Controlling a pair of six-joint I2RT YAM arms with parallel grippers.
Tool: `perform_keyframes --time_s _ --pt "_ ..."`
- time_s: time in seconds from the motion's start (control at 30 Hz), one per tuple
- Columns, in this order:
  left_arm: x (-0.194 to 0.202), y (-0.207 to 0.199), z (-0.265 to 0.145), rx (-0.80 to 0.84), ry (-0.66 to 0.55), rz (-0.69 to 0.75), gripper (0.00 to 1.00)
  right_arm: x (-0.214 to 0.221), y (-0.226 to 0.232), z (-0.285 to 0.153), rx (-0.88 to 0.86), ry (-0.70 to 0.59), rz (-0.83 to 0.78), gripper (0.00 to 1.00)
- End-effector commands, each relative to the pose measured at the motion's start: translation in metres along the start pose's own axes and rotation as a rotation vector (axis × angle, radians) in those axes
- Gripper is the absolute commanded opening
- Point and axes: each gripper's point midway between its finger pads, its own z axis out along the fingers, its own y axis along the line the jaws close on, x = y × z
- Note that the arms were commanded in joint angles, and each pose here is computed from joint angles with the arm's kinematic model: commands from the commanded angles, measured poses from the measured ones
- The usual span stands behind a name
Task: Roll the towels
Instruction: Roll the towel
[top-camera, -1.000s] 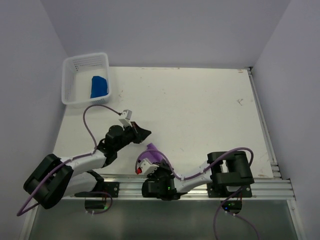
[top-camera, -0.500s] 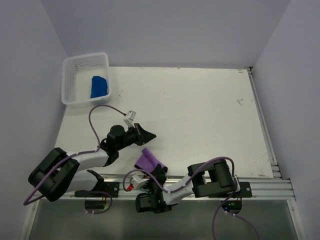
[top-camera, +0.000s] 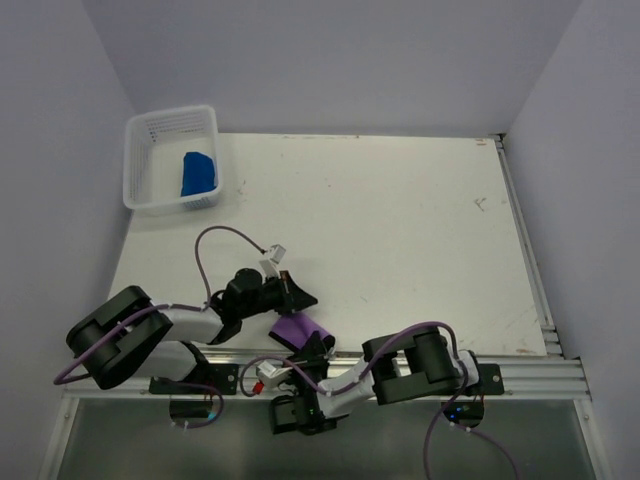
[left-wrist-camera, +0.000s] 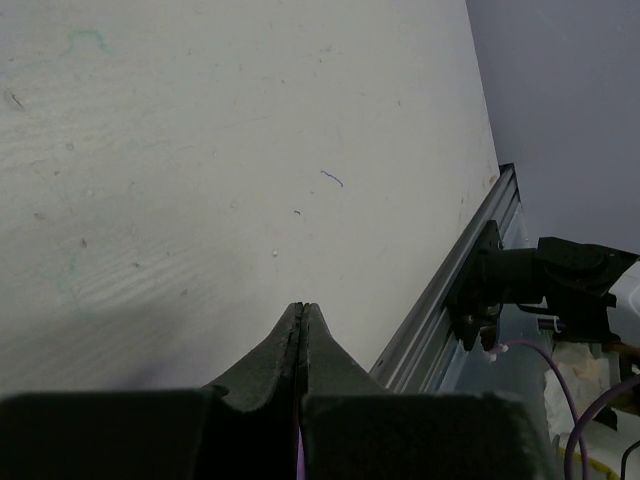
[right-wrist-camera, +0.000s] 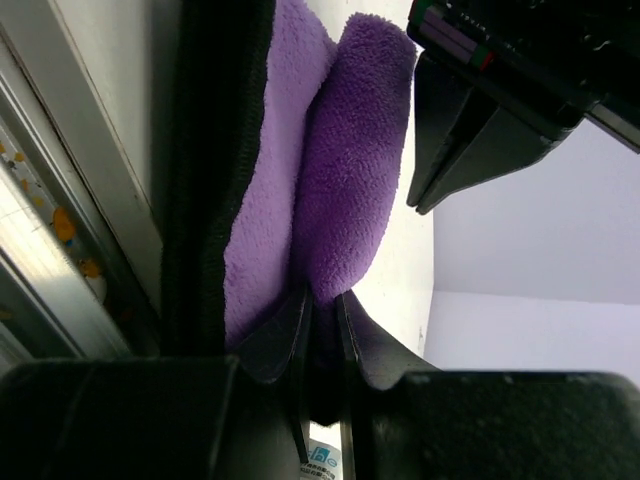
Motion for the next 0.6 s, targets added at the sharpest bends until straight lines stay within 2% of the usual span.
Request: perform_keyframes --time_s 0.0,0.37,0.47,0.5,0.57 --pt "0.002 0.000 -0.001 -0.005 -0.025 -0.009 0.00 -0.003 0.003 -0.003 0.001 0.000 -0.040 0.00" --pt "0.036 0.029 -0.022 -0.090 -0.006 -0.084 0.00 0.000 0.008 -0.003 -0.007 0.018 -0.084 0.01" --pt "0.042 0.039 -0.023 -0.121 -0.014 -0.087 0.00 -0.002 0.007 -0.002 -0.005 0.020 -0.070 0.08" --pt "0.039 0.040 -0.022 -0.125 -0.028 -0.087 0.00 -0.003 0.005 -0.003 -0.002 0.019 -0.060 0.16" --pt "0.041 0.043 -0.020 -0.130 -0.025 -0.089 0.00 -0.007 0.000 -0.004 0.009 0.018 -0.038 0.25"
